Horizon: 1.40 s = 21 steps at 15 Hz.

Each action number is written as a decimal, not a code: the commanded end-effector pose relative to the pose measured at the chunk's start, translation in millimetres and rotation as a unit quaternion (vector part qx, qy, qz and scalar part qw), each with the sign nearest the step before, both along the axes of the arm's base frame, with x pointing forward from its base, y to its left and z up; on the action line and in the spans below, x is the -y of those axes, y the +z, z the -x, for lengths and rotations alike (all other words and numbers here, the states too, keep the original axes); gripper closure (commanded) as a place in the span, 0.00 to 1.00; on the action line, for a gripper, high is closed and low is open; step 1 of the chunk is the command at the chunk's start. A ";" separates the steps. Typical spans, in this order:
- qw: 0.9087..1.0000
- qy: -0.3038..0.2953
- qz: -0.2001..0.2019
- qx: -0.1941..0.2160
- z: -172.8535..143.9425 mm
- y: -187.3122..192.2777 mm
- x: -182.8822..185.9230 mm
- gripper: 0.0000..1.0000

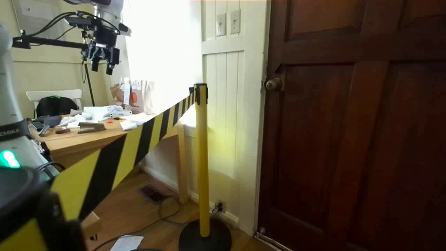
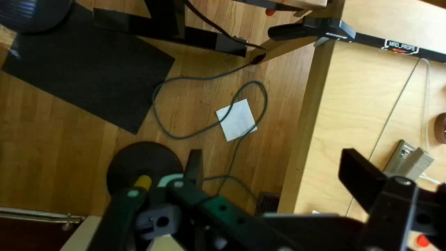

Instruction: Turn the door lock to the left

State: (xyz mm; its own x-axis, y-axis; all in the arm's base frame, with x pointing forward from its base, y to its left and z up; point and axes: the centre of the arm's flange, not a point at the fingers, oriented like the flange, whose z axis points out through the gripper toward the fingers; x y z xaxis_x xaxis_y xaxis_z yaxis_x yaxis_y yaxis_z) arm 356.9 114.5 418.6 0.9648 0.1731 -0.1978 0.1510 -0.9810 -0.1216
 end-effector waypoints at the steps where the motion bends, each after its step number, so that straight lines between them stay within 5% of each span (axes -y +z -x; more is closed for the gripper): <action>1: 1.000 0.000 0.000 0.000 0.0 0.0 0.0 0.00; 5: 1.000 -0.011 -0.004 0.002 -7.4 0.4 7.4 0.00; 8: 0.996 -0.073 -0.029 0.040 -46.5 11.8 56.1 0.00; 17: 0.947 -0.232 -0.030 0.222 -175.9 88.0 222.8 0.00; 21: 0.936 -0.235 -0.020 0.260 -231.4 102.9 279.1 0.00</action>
